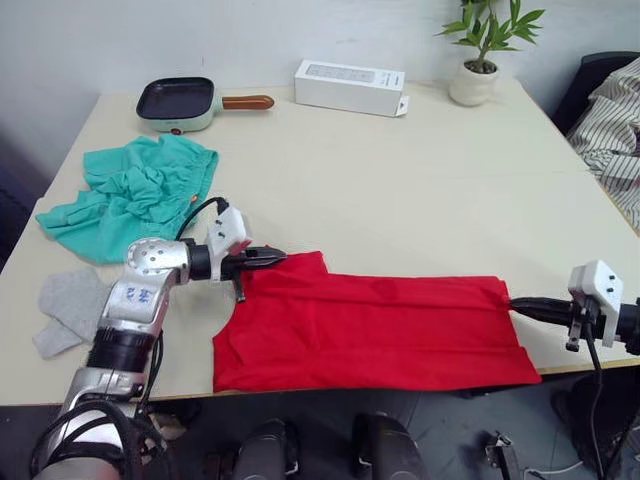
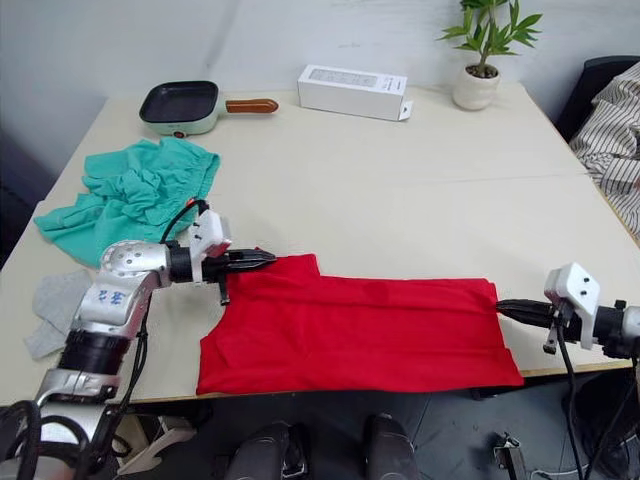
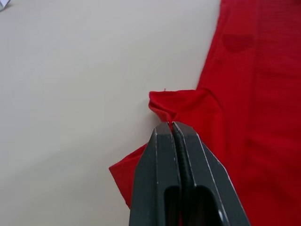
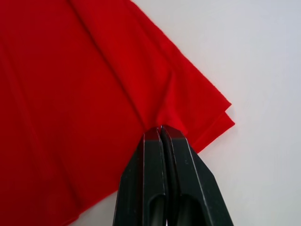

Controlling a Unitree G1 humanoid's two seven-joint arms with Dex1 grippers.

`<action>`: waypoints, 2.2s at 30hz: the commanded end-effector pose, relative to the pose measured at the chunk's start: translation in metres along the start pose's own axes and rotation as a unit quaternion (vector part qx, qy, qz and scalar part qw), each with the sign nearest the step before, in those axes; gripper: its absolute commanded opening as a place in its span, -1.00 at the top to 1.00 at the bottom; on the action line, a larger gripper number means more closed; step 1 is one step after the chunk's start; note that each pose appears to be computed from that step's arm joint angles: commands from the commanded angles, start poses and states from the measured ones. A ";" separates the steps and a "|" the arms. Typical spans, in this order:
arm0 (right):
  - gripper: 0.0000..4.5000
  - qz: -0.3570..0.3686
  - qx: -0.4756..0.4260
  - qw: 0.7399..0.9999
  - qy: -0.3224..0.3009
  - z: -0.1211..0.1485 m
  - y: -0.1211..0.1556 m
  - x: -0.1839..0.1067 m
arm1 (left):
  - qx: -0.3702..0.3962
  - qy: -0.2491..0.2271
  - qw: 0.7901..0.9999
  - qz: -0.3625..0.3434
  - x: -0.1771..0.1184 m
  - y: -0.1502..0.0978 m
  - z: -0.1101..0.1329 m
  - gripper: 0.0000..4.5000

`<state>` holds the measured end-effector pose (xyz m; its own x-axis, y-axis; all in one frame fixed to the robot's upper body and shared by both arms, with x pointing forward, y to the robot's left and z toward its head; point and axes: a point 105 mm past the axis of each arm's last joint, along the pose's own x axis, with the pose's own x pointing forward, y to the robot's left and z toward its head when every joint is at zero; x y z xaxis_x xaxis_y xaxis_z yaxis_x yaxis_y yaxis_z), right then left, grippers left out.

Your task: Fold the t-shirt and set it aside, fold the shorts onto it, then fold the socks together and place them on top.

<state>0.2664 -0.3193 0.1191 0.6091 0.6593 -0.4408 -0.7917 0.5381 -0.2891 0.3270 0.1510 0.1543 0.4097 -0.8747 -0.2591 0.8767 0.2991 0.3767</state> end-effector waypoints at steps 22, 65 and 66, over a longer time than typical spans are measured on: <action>0.98 -0.081 -0.100 0.992 -0.002 -0.030 0.014 -0.009 | 0.317 0.002 0.947 -0.051 -0.037 -0.065 -0.006 1.00; 0.82 -0.017 0.052 0.981 -0.184 0.091 0.097 0.118 | -0.106 -0.025 0.985 0.131 0.022 -0.038 -0.013 1.00; 0.99 -0.025 0.050 0.983 -0.178 0.088 0.103 0.127 | -0.112 -0.020 0.983 0.145 0.024 -0.037 -0.018 1.00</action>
<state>0.2653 -0.1401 0.1069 0.6133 0.7827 -0.1062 -0.7885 0.5987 -0.1410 0.3042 0.1211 0.1191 0.5986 -0.7893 -0.1368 0.7976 0.5714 0.1935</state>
